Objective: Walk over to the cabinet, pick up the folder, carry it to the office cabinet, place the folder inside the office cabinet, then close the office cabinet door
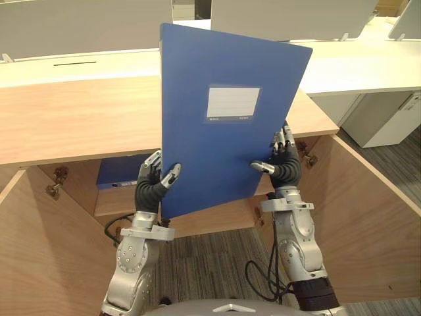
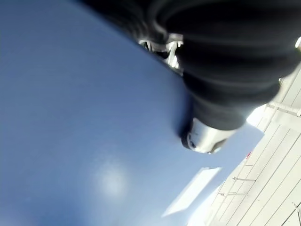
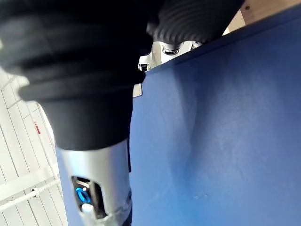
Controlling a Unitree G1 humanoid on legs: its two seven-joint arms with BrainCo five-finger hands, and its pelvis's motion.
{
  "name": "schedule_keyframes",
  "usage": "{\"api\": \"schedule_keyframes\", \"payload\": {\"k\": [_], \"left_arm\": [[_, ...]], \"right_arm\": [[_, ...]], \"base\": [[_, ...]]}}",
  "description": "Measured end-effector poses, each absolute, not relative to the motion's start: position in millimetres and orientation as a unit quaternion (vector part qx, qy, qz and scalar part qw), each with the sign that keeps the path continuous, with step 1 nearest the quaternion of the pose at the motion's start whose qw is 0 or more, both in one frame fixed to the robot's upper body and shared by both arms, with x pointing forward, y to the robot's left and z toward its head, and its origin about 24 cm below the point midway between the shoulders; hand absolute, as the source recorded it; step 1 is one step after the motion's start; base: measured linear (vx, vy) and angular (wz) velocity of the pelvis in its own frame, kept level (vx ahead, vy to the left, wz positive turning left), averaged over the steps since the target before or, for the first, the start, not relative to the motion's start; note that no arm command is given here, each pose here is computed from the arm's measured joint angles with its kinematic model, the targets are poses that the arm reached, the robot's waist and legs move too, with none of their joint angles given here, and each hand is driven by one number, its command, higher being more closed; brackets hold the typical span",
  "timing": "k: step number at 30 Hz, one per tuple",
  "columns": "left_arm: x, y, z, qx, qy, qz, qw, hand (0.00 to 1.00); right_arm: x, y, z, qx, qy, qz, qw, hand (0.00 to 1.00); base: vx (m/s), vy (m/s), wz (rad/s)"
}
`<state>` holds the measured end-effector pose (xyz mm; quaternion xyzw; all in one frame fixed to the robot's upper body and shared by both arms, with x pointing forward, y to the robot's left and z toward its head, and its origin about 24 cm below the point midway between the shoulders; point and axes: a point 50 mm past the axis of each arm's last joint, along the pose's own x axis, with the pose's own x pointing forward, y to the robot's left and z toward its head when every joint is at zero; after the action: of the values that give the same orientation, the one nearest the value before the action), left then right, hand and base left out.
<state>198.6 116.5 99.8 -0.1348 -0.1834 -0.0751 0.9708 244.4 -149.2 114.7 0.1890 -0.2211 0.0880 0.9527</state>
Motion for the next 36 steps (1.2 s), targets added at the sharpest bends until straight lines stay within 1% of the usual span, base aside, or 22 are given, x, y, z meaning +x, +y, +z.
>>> {"api": "schedule_keyframes", "payload": {"k": [9, 10, 19, 28, 29, 33, 36], "left_arm": [[198, 120, 98, -0.104, -0.181, -0.086, 0.974, 1.00], [198, 120, 98, -0.102, -0.181, -0.087, 0.974, 1.00], [197, 120, 100, -0.080, -0.187, -0.112, 0.973, 1.00], [202, 124, 105, -0.063, -0.200, -0.118, 0.971, 1.00], [202, 125, 105, -0.061, -0.201, -0.117, 0.971, 0.00], [203, 129, 106, -0.050, -0.206, -0.102, 0.972, 0.00], [205, 135, 108, -0.053, -0.215, -0.074, 0.972, 0.00]], "right_arm": [[248, -146, 95, 0.180, -0.172, 0.114, 0.962, 0.00], [249, -146, 93, 0.188, -0.166, 0.114, 0.961, 1.00], [250, -146, 76, 0.188, -0.122, 0.128, 0.966, 1.00], [250, -145, 76, 0.192, -0.122, 0.150, 0.962, 1.00], [250, -145, 76, 0.192, -0.122, 0.151, 0.962, 1.00], [250, -140, 76, 0.202, -0.123, 0.150, 0.960, 1.00], [249, -136, 74, 0.214, -0.122, 0.144, 0.958, 1.00]], "base": [[-0.05, -0.006, 0.00], [-0.06, 0.000, -0.02], [-0.03, 0.001, -0.01], [0.00, 0.000, 0.00], [0.00, 0.000, 0.00], [0.00, 0.000, 0.00], [0.00, 0.000, 0.00]]}}
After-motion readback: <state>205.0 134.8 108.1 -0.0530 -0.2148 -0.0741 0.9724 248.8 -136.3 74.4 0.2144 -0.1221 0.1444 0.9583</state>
